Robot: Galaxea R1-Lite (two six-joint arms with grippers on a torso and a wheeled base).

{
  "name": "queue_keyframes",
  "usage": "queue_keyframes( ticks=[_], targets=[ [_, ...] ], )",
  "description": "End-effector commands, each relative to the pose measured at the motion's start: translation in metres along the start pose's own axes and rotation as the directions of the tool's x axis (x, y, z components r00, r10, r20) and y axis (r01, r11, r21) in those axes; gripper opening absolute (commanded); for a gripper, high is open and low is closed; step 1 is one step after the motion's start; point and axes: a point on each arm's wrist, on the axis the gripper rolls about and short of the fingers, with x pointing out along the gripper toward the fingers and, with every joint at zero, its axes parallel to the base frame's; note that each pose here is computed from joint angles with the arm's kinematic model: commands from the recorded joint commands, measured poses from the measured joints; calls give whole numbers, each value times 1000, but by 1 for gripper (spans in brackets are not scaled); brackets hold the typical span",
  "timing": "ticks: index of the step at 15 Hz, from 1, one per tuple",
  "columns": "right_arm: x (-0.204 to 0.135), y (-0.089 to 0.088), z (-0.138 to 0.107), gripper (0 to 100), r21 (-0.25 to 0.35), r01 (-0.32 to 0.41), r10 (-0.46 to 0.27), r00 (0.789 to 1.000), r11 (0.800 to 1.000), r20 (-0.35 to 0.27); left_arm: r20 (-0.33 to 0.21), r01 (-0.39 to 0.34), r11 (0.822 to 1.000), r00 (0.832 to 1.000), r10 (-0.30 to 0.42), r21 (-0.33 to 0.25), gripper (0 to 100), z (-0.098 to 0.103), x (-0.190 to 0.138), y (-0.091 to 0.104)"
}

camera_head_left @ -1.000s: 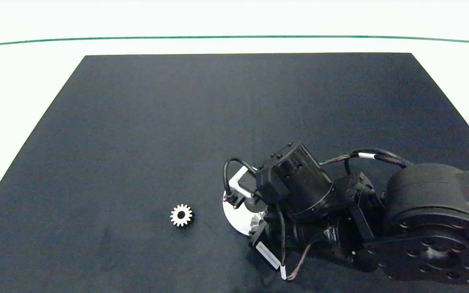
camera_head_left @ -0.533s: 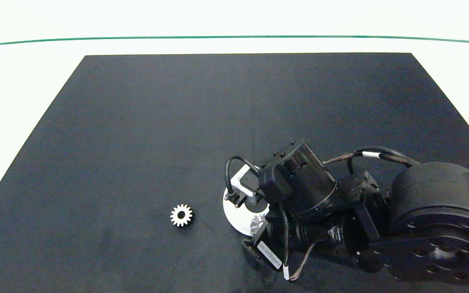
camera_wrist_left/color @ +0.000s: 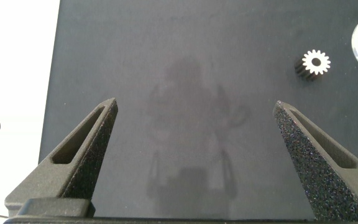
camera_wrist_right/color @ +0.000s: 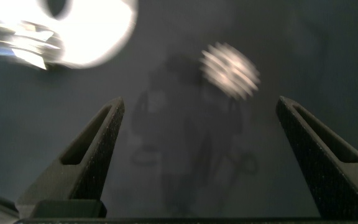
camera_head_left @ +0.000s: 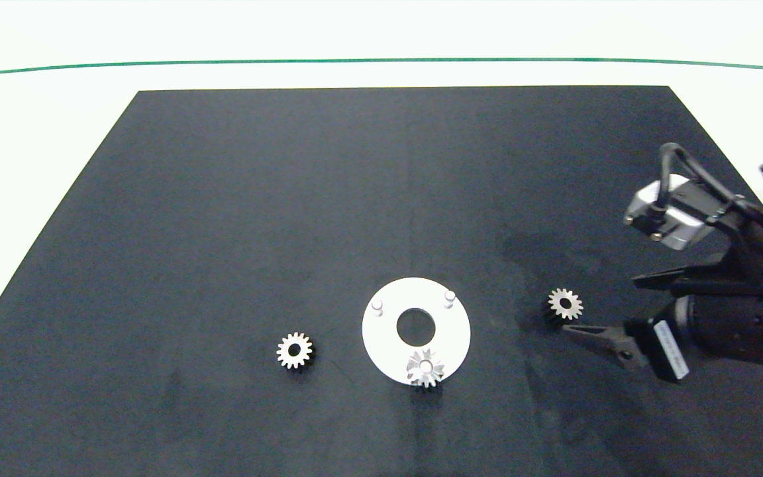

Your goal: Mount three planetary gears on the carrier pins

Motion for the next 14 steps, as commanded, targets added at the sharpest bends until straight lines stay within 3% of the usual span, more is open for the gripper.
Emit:
queue_keyframes(
  ticks=[1, 4, 9, 14],
  targets=[
    [-11, -36, -44, 100, 128, 68, -60, 996, 989, -70, 10, -2, 1000, 1000, 2, -1, 100, -1, -2, 0],
    [-4, -36, -43, 100, 134, 39, -31, 998, 990, -63, 10, -4, 1000, 1000, 4, -2, 100, -1, -2, 0],
    [56, -28, -26, 100, 119, -20, 25, 999, 993, -48, 10, -4, 1000, 1000, 4, -2, 100, 0, -2, 0],
    [80, -15, -20, 100, 95, -62, 66, 997, 994, -34, 8, -2, 1000, 1000, 2, 0, 100, 1, -2, 0]
  ],
)
